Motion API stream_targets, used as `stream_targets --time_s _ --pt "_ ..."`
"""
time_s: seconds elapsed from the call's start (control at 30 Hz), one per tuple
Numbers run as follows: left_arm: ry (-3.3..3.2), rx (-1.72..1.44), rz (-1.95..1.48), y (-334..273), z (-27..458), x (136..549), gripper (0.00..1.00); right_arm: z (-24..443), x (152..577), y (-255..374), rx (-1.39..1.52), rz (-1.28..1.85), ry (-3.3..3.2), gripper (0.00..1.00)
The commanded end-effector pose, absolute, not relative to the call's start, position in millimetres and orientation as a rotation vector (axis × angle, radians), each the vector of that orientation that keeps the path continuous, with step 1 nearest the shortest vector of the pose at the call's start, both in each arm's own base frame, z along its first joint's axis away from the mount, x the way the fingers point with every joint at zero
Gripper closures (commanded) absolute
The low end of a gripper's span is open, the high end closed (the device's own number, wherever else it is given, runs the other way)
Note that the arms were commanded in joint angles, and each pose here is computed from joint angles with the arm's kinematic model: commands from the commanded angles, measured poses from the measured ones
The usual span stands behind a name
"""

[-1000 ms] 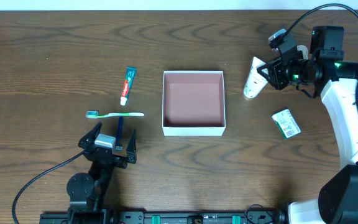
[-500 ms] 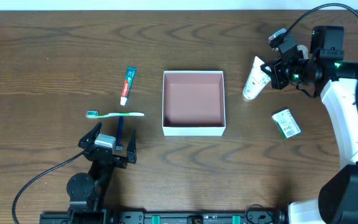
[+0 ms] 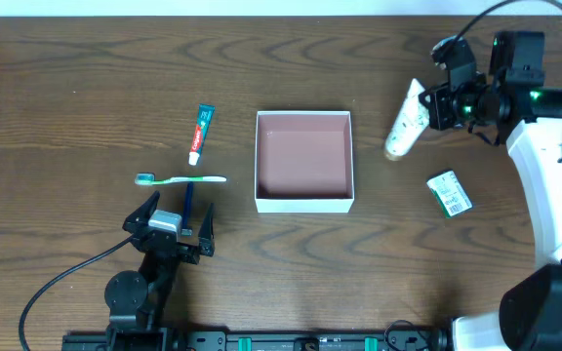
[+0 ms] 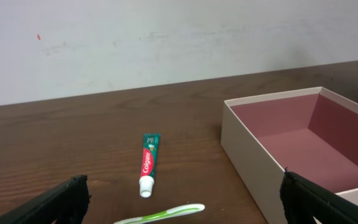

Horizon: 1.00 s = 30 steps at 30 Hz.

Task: Pack container
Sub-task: 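Lift the Pantene tube with the right gripper and carry it over the box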

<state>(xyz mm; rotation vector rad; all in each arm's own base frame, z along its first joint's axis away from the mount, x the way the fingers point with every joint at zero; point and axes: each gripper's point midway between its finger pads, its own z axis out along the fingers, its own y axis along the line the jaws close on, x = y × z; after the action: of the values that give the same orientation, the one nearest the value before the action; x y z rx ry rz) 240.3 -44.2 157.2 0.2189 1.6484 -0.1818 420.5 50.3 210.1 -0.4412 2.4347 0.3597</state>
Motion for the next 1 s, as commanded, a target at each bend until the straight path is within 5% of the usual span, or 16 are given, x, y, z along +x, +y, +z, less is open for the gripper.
stream_targets --time_s 0.0,0.57,0.97 --pt "1.700 0.215 -0.208 -45.9 140.5 239.3 0.02 263.1 426.6 54.1 -0.414 0.237 2.357 0.99" --pt "1.700 0.215 -0.208 -45.9 140.5 239.3 0.02 342.9 407.4 138.5 -0.257 0.257 2.245 0.99" --pt "1.700 0.215 -0.208 -45.9 140.5 239.3 0.02 352.6 392.2 209.7 -0.128 0.308 2.188 0.99"
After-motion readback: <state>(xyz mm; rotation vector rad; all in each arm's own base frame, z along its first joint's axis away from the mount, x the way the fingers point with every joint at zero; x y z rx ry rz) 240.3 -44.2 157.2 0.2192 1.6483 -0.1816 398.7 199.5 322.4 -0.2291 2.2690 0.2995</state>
